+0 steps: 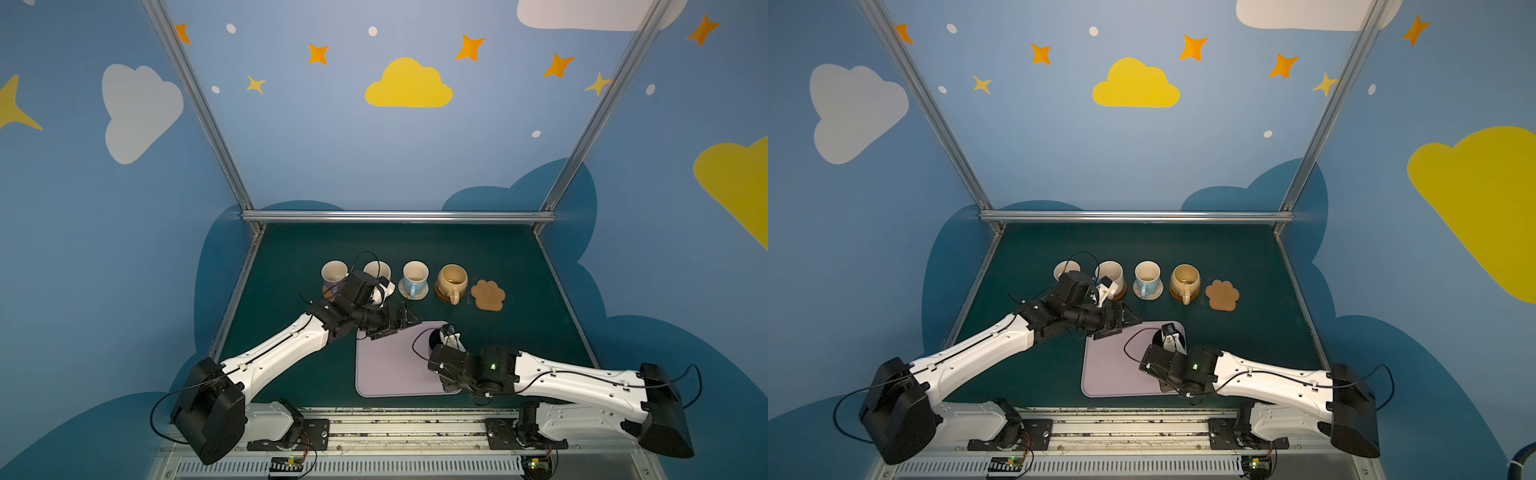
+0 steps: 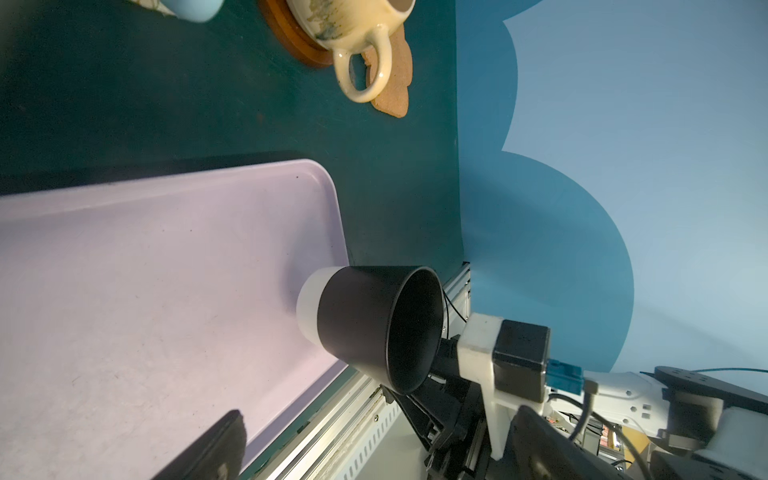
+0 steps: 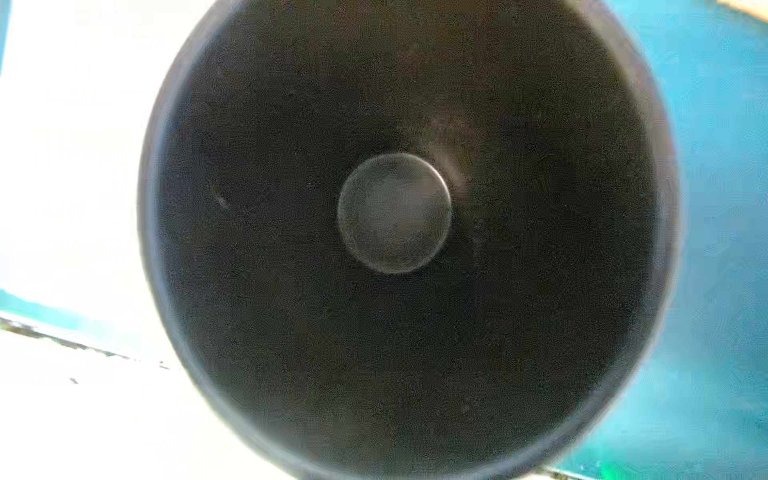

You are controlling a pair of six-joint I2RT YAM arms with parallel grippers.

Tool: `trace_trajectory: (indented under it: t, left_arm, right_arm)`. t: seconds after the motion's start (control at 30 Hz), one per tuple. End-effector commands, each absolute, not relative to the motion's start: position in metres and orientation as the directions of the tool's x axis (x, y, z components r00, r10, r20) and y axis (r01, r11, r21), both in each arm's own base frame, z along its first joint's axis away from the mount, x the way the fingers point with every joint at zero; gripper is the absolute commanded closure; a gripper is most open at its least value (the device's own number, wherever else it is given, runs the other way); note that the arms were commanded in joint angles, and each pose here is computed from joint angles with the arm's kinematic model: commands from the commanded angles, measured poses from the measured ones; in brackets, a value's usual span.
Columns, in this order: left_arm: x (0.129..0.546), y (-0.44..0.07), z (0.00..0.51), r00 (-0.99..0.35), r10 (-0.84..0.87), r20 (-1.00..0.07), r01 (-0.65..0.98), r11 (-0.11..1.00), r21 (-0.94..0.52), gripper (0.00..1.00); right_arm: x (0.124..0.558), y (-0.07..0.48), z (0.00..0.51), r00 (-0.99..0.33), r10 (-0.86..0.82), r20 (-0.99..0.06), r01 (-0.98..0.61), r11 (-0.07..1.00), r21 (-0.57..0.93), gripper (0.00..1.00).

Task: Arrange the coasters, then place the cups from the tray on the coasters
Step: 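Close the right gripper inside the black mug and lift it off the tray, then carry the black mug toward the paw-shaped cork coaster with the right gripper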

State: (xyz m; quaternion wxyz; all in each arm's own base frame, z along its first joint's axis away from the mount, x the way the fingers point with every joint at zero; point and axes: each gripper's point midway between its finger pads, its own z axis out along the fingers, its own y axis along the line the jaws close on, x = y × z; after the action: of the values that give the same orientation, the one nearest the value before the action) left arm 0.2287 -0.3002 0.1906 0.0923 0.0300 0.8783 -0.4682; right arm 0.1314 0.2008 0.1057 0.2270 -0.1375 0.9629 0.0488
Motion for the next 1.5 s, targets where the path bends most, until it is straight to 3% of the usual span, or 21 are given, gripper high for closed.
trace_trajectory:
  t: [0.0,0.83,1.47]
  left_arm:
    - [0.238,-0.307,0.204,-0.973,-0.035,-0.229,0.173,0.547,-0.819,0.01]
    - [0.276,-0.364,0.251,-0.939,0.056,-0.34,0.319,0.514,-0.797,0.0]
    - [0.291,-0.39,0.253,-0.928,0.107,-0.357,0.361,0.504,-0.785,0.0]
  right_arm:
    - [0.154,0.198,0.137,-0.811,-0.199,-0.55,-0.273,0.96,0.055,1.0]
    - [0.244,0.111,0.201,-0.763,0.004,-0.647,-0.1,0.987,0.124,1.0]
    - [0.307,0.063,0.177,-0.815,0.118,-0.568,0.036,0.988,0.153,1.0]
